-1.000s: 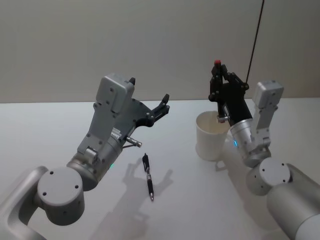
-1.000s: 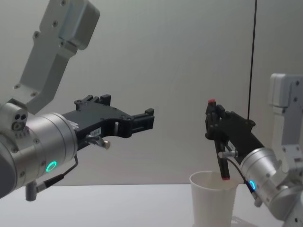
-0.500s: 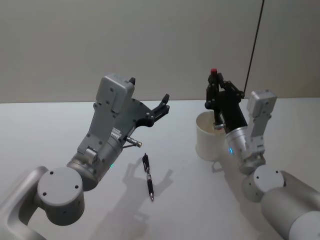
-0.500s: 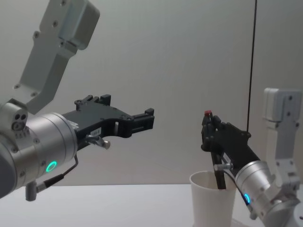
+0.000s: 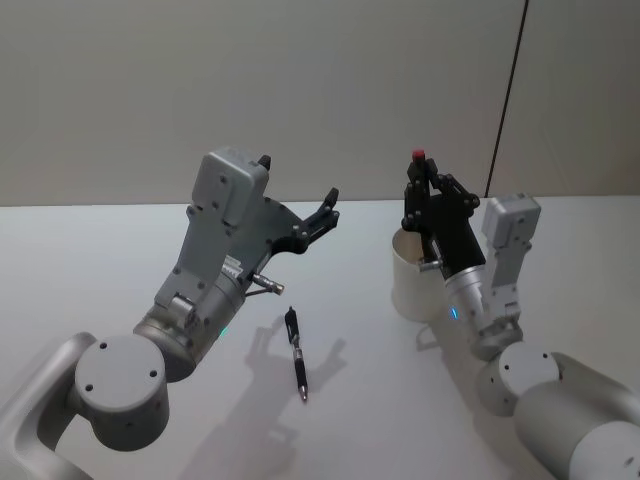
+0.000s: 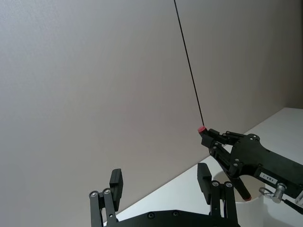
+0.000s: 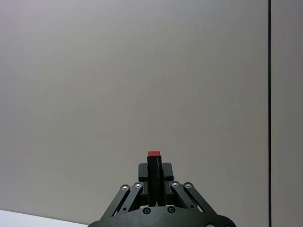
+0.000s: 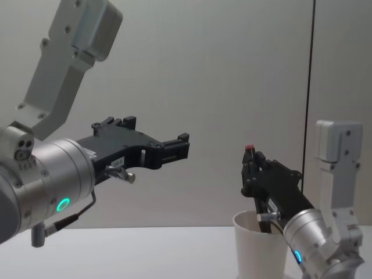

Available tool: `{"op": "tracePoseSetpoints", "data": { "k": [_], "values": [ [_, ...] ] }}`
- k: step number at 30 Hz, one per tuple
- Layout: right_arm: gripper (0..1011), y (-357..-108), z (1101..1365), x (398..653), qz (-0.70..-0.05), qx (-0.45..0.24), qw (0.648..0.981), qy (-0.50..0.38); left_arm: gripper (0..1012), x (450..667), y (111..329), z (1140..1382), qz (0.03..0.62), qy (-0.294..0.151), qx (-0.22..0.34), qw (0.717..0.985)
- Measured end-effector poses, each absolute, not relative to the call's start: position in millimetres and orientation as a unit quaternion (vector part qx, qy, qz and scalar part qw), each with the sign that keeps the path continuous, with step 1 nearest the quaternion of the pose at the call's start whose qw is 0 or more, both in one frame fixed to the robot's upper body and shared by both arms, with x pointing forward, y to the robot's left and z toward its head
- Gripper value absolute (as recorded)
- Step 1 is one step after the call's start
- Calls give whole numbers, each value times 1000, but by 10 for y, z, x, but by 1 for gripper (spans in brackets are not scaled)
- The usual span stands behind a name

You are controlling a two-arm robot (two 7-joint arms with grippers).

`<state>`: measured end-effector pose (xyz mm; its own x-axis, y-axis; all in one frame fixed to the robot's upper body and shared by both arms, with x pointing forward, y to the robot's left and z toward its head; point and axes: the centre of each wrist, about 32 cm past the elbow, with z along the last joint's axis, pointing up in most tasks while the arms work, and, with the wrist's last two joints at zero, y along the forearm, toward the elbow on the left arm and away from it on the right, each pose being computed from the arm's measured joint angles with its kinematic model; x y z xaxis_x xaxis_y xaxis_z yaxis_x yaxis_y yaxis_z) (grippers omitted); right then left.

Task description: Place the pen into the pen holder.

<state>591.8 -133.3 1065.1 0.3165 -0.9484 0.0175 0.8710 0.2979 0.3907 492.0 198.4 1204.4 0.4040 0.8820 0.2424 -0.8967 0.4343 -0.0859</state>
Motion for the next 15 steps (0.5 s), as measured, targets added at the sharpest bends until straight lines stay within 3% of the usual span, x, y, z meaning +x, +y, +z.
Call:
{"op": "tracePoseSetpoints", "data": {
  "k": [15],
  "values": [
    [179, -1321, 10602, 5883, -571, 151, 797, -125, 1002, 4920, 1984, 12044, 531, -126, 29, 837]
  ]
}}
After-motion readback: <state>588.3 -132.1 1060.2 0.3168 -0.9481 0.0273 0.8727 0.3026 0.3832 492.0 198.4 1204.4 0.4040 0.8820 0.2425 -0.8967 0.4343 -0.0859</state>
